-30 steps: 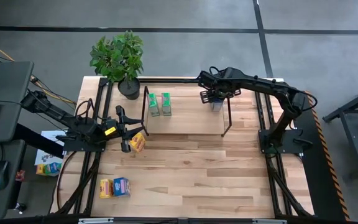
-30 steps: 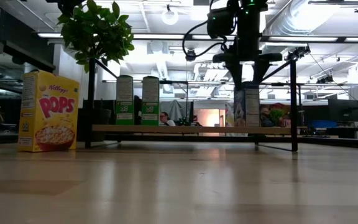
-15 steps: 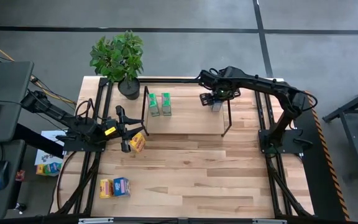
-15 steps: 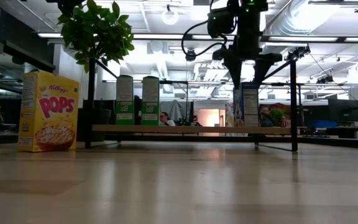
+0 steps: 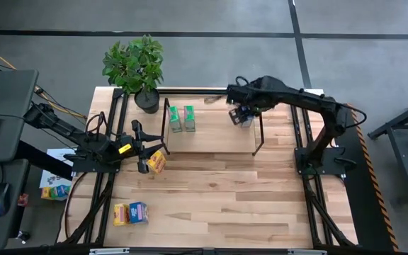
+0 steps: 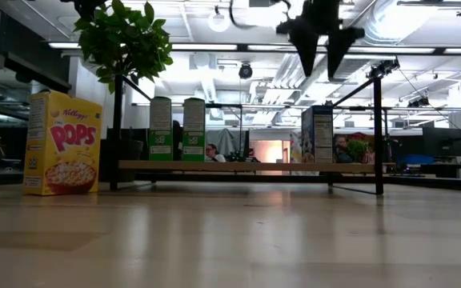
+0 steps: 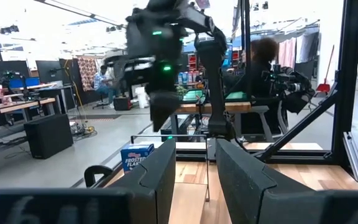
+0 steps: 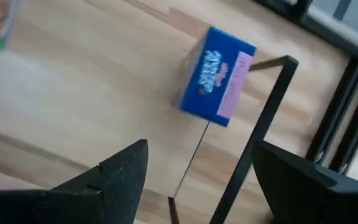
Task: Stack cereal on shelf
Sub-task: Put the blue cereal box aligned with the other blue cereal box on the shelf
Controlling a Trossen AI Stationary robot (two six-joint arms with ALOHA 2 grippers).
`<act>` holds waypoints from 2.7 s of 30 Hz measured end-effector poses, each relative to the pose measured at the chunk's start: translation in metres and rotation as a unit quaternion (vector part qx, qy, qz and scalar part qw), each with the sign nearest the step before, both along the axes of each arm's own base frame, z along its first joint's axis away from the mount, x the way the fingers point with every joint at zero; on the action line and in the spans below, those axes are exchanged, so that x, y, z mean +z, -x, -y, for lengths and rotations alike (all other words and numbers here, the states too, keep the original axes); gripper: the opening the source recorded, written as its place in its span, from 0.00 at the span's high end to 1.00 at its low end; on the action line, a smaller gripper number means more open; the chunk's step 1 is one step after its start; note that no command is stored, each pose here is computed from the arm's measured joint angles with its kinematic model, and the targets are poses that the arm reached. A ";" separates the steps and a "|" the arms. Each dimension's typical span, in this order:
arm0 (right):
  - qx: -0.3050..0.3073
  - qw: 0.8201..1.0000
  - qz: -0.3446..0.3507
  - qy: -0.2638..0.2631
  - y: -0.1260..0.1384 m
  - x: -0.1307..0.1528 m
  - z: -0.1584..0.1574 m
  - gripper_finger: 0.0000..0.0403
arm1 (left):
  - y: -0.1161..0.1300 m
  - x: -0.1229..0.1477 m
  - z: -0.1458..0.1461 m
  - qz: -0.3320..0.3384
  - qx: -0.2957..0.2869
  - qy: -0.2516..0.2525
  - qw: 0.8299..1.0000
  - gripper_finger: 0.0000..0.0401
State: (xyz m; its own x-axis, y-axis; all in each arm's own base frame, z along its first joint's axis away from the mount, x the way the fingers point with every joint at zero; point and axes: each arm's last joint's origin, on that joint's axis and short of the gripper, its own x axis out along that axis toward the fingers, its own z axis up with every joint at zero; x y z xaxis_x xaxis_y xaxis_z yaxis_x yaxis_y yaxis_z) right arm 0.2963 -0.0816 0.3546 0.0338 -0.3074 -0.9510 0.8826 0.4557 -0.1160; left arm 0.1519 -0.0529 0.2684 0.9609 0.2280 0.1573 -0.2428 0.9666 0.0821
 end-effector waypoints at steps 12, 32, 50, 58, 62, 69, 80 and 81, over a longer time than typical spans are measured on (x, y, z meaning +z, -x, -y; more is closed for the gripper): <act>0.168 0.984 -0.048 0.024 0.016 -0.027 -0.125 0.31 | 0.002 0.002 0.000 0.010 0.023 0.024 0.999 0.74; 0.271 0.849 0.434 0.132 0.129 -0.085 -0.171 0.31 | -0.019 0.037 0.022 0.006 -0.191 0.071 0.979 0.61; 0.255 0.838 0.419 0.239 0.121 -0.089 -0.158 0.31 | -0.056 0.114 0.077 -0.414 0.020 0.311 0.855 0.27; 0.254 0.842 0.413 0.235 0.118 -0.091 -0.155 0.31 | -0.038 0.054 0.144 -0.530 0.218 0.396 0.717 0.27; 0.259 0.843 0.408 0.237 0.117 -0.092 -0.155 0.31 | -0.027 0.036 0.169 -0.512 0.286 0.433 0.684 0.27; 0.268 0.842 0.401 0.242 0.117 -0.093 -0.155 0.31 | -0.010 0.018 0.198 -0.432 0.356 0.510 0.653 0.27; 0.270 0.841 0.399 0.244 0.117 -0.093 -0.155 0.31 | -0.028 0.005 0.199 -0.417 0.382 0.528 0.634 0.27; 0.271 0.841 0.399 0.244 0.117 -0.093 -0.155 0.31 | -0.029 0.005 0.200 -0.419 0.381 0.531 0.630 0.27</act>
State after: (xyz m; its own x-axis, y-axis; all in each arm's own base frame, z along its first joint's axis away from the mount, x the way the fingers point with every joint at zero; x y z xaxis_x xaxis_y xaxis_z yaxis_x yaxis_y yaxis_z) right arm 0.1791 0.0733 0.2619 0.8623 -0.3891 -0.3242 0.4468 0.8858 0.1253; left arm 0.1805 -0.2528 0.2732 0.1533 0.2225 -0.9628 -0.9713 0.2134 -0.1054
